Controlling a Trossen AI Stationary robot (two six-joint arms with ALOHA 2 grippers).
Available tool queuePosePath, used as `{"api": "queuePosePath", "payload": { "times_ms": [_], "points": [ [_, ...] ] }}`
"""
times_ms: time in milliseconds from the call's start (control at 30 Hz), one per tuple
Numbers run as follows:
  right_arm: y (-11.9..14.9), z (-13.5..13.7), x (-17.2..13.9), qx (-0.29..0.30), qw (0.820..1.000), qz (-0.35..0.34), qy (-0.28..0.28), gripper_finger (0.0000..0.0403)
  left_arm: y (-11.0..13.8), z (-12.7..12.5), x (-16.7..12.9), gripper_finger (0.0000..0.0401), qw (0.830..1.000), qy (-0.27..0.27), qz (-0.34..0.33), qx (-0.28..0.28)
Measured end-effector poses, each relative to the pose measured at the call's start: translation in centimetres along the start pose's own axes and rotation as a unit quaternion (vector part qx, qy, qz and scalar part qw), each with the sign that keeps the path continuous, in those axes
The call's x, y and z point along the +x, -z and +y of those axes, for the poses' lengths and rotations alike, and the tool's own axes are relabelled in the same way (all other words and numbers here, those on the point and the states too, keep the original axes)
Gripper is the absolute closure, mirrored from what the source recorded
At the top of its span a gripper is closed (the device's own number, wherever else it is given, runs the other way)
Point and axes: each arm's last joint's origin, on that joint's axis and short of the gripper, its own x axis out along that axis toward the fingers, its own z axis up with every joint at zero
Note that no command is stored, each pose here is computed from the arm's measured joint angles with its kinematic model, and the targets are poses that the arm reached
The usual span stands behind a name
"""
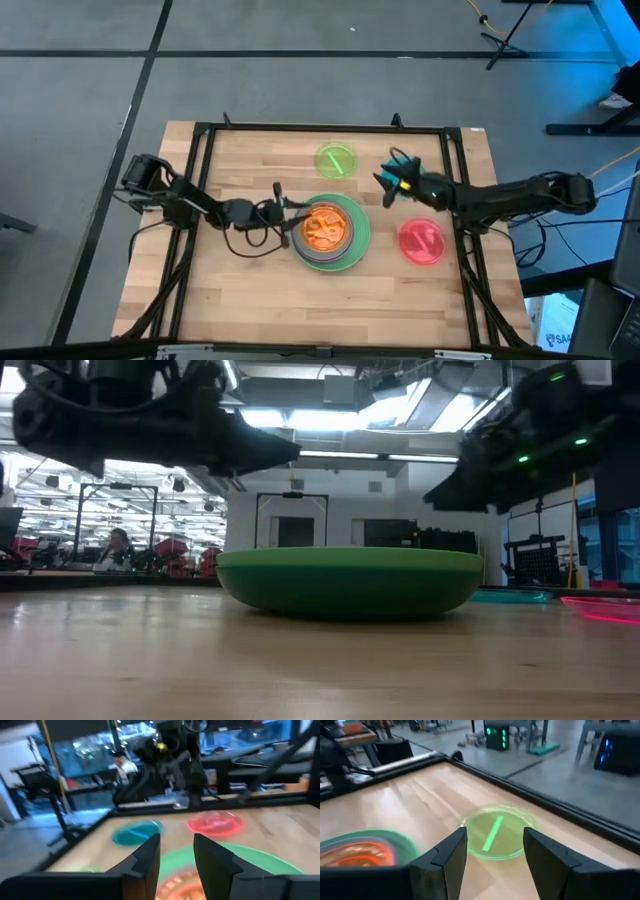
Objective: Stack plastic plates
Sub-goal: Stack the light green plate on top of the orange plate
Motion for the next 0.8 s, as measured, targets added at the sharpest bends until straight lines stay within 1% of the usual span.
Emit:
{"api": "queuePosePath", "payload": {
  "times_ms": [133, 267, 367, 467, 567, 700, 800],
  "points": [
    [-0.9, -1.4, 3.2, 0.007, 0.999, 0.053, 0.009, 0.0215, -0.4, 1.8, 1.2, 0.029, 0.999, -0.039, -0.008, 0.003],
    [-1.3, -3.1, 6.7, 0.01, 0.99, 0.136, 0.046, 0.0215, -0.4, 3.7, 2.1, 0.029, 0.999, -0.048, -0.014, 0.001],
    [-1.2, -4.7, 9.4, 0.04, 0.982, 0.175, 0.057, 0.0215, -0.3, 5.1, 2.4, 0.029, 0.998, -0.067, -0.014, 0.004],
    [-1.0, -6.0, 11.9, 0.087, 0.975, 0.201, 0.042, 0.0215, 0.0, 6.4, 2.5, 0.029, 0.996, -0.089, -0.007, 0.006],
    [-0.2, -6.9, 13.9, 0.122, 0.963, 0.238, 0.04, 0.0215, 0.8, 7.2, 1.9, 0.029, 0.997, -0.083, 0.006, 0.01],
    [0.7, -7.3, 15.7, 0.131, 0.948, 0.285, 0.055, 0.0215, 1.7, 8.0, 0.0, 0.029, 0.998, -0.064, 0.021, -0.014],
    [0.9, -7.2, 16.7, 0.141, 0.943, 0.298, 0.045, 0.0215, 2.0, 8.4, -1.5, 0.029, 0.997, -0.063, 0.024, -0.027]
  ]
}}
